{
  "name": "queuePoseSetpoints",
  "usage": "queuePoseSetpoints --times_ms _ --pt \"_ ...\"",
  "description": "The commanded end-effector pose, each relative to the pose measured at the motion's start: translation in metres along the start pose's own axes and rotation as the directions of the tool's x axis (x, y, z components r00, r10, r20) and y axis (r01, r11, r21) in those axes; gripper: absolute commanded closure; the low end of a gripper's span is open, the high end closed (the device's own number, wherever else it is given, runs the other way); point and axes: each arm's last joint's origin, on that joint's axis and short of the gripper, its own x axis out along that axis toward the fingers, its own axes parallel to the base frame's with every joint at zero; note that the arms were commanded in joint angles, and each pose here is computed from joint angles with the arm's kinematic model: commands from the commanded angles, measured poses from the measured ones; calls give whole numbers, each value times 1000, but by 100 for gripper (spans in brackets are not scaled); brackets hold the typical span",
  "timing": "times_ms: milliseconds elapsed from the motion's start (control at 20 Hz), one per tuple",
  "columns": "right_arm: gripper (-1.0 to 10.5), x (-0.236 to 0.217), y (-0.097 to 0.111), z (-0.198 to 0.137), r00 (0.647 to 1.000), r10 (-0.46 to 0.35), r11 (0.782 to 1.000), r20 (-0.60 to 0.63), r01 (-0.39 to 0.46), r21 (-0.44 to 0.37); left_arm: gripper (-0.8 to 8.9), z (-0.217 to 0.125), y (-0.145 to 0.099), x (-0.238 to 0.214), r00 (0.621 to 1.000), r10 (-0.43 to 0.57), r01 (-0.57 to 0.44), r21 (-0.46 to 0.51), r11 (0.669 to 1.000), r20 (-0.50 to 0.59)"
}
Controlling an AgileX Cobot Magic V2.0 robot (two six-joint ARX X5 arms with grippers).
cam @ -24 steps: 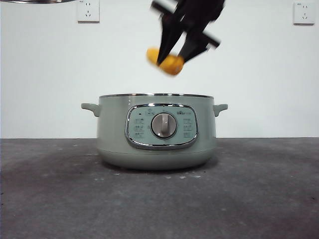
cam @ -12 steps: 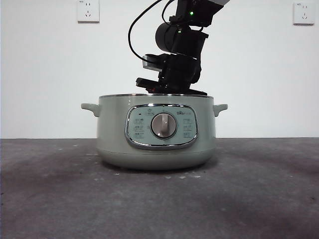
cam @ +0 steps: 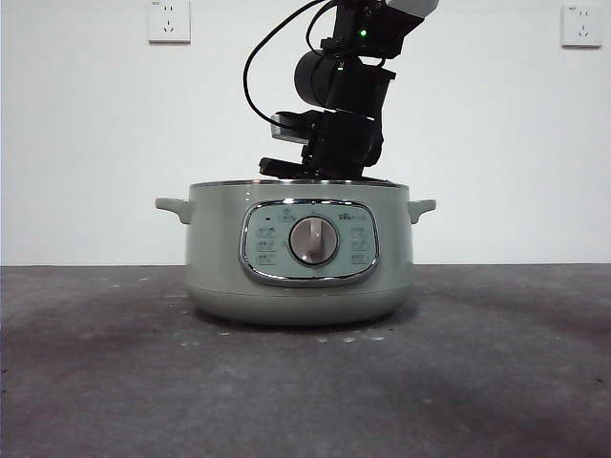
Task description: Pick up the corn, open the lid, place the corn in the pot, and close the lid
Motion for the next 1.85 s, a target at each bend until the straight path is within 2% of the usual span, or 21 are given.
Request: queuePoseSetpoints --times_ms 50,350,700,850,1100,1200,1300,1500,1650,1850 --pt "557 13 4 -1 1000 5 1000 -23 -6 -5 821 5 0 -5 997 4 -5 13 1000 71" --pt "532 -6 6 10 1000 11 1000 27 -11 -5 821 5 0 -5 998 4 -5 13 1000 70" --pt "537 -107 13 23 997 8 1000 77 -9 6 821 8 1 -3 997 5 -7 16 1000 80" --pt "541 -151 17 23 980 37 998 197 -46 41 821 15 3 6 995 0 -2 20 1000 96" --pt "541 -228 36 2 939 63 998 339 -65 -5 821 22 9 33 998 -34 34 13 999 51" --pt "541 -259 46 -14 922 79 997 380 -72 -33 821 28 12 47 998 -36 35 16 999 52" --pt "541 -288 55 -36 910 94 995 404 -75 -64 821 35 14 62 994 -80 79 25 997 75" --pt "541 -327 65 -97 912 115 991 394 -78 -107 821 46 15 100 985 -149 146 43 988 87" --pt "541 -334 63 -153 932 72 995 356 -43 -89 821 53 10 137 978 -196 192 57 980 75" --pt "541 -321 56 -228 956 24 1000 291 -19 -19 821 66 2 186 969 -240 236 72 969 57"
